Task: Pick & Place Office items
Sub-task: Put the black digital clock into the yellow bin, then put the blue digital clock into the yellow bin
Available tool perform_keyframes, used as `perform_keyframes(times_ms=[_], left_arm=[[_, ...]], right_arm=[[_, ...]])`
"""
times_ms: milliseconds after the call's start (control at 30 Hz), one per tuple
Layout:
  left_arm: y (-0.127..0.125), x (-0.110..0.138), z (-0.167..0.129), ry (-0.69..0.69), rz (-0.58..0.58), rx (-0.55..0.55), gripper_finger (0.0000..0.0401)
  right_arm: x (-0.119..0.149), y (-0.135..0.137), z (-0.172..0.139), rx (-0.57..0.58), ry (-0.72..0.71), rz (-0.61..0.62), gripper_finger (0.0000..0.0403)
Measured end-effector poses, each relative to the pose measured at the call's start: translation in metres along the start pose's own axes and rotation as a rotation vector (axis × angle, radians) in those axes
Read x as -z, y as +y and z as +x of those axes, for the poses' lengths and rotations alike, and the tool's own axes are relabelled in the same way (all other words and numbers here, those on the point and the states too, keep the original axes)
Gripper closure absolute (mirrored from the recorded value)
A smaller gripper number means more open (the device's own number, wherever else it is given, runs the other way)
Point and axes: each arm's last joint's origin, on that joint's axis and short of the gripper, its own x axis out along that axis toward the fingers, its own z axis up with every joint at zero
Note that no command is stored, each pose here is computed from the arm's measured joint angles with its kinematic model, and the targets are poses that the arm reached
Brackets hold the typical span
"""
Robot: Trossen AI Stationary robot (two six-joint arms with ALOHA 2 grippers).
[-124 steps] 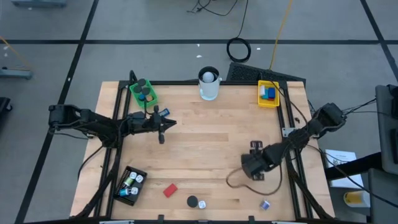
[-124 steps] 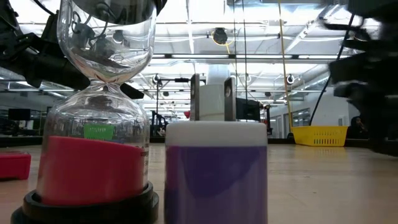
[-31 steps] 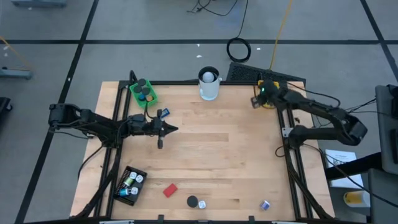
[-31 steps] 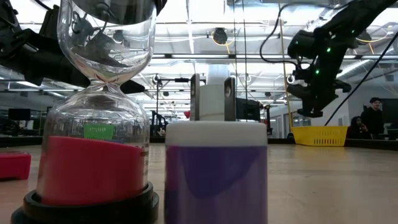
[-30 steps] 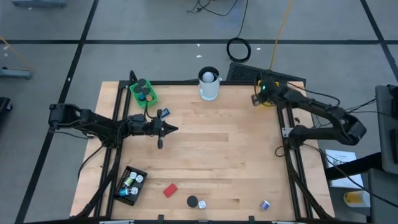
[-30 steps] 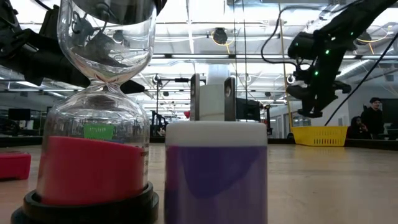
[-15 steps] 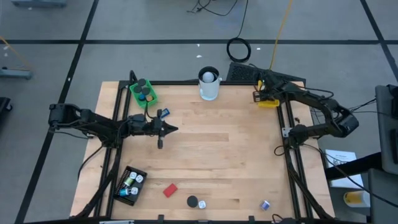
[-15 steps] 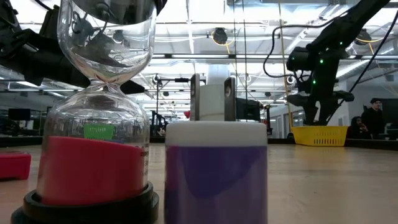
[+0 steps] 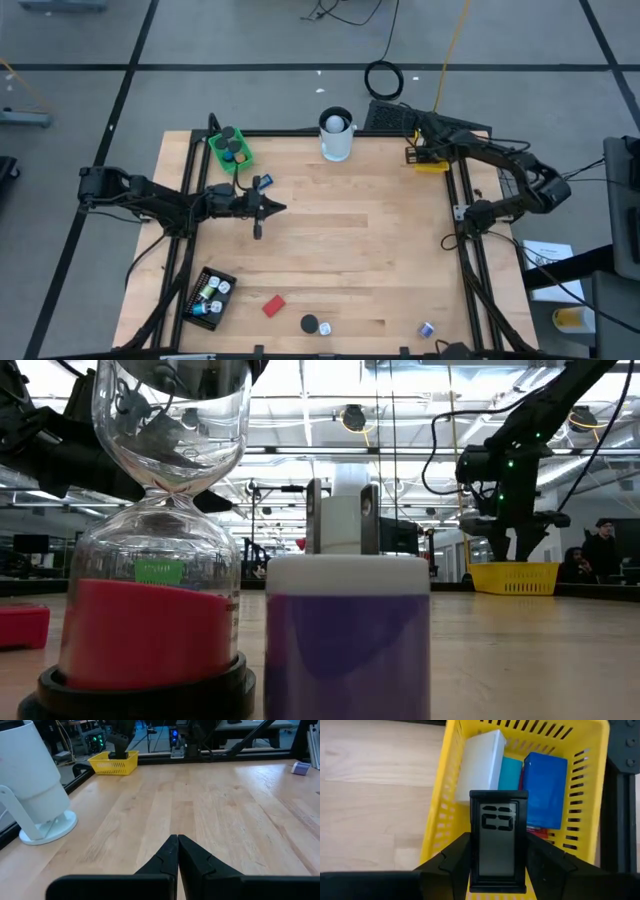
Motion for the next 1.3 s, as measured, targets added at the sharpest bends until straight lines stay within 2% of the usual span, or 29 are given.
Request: perform_keyframes(times_ms=[500,633,1133,1300], left_arm=[[0.000,0.001,0.000,0.007,0.002,0.001,0.0391],[0.000,0.001,0.000,0.007,0.001,0.001,0.0391],[0.000,0.001,0.000,0.008,0.003,0.001,0.0391],[0.000,0.001,0.000,0.008,0.004,0.001,0.0391]], right_arm=[[0.000,0.001,0.015,-0.041,0.095,-0.002,0.0245],[0.000,0.001,0.015,-0.077,0.115,0.000,0.0227],[0.001,-0.003,0.015,-0.066,0.134,-0.036,0.0175],[0.000,-0.004,0.007,-0.084,0.099,-0.063,0.0188]])
